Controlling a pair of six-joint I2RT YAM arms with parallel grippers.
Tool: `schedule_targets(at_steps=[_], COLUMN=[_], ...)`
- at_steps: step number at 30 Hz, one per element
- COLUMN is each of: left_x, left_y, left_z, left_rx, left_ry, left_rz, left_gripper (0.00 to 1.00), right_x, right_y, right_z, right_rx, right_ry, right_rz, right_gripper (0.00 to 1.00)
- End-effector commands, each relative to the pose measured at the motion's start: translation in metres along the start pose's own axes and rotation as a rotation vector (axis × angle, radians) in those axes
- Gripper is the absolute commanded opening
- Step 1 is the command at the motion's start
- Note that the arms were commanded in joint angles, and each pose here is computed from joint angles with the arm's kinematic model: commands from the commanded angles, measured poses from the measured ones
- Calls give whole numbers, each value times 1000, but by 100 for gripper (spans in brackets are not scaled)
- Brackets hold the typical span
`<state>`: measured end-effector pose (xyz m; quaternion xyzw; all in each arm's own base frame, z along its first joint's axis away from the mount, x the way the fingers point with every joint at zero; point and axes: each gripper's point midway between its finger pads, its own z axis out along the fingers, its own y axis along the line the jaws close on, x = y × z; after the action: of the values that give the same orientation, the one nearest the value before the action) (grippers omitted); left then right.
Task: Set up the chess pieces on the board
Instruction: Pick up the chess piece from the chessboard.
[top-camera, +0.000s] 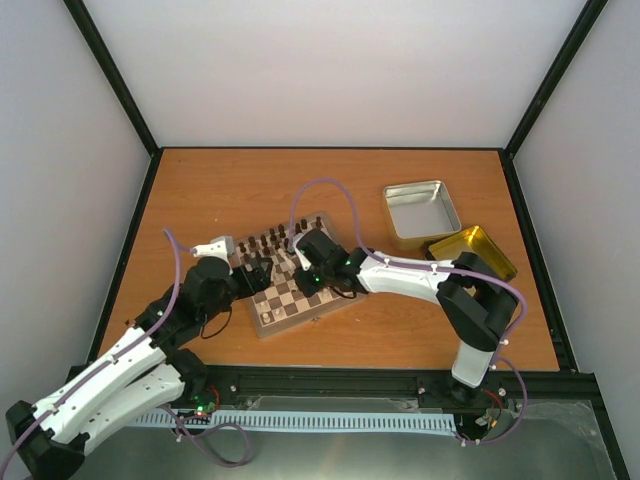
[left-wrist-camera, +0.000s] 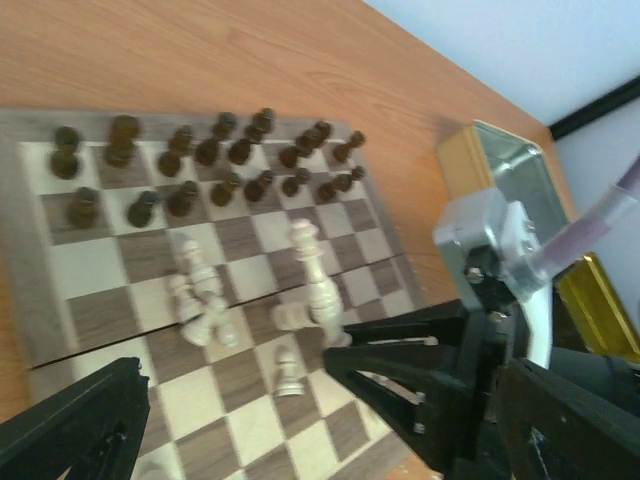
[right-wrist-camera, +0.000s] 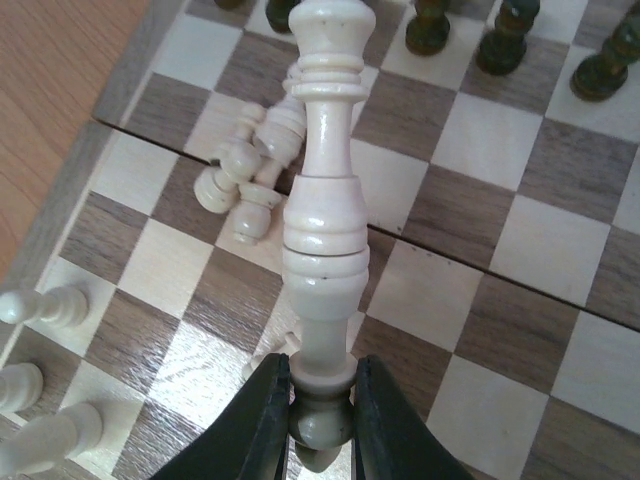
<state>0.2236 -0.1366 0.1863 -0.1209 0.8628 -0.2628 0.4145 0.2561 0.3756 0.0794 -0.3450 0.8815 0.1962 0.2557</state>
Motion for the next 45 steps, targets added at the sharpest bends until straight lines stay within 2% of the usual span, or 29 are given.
schedule_targets(at_steps=[1, 5, 7, 11, 17, 22, 32, 38, 45], left_x=[-10, -5, -4, -11, -15, -9, -6, 0, 0], left_y=[-42, -44, -42, -44, -29, -26, -26, -21, -13], left_z=[3, 22, 30, 39, 61, 78, 87, 94, 96], left_rx=[187, 250, 267, 297, 233, 218, 236, 226, 201], left_ry=[18, 125, 153, 152, 154, 187, 195, 197, 173], left_rz=[-59, -112, -132, -146, -153, -147, -145, -143, -126], left_gripper=[93, 79, 75, 72, 66, 58, 37, 35, 15], right_x=[-37, -35, -33, -33, -32, -31, -30, -29, -24], right_y=[10, 10, 10, 13, 18, 20, 23, 23, 21], right_z=[-15, -17, -17, -19, -24, -26, -26, -25, -22], right_rx=[-57, -68, -69, -91, -118, -133, -150, -152, -144], right_ry=[-175, -196, -200, -217, -238, -237, -231, -229, -205], right_rz=[-33, -43, -44, -44, -52, -67, -65, -61, -44], right_gripper=[4, 3, 4, 3, 3, 4, 3, 3, 3])
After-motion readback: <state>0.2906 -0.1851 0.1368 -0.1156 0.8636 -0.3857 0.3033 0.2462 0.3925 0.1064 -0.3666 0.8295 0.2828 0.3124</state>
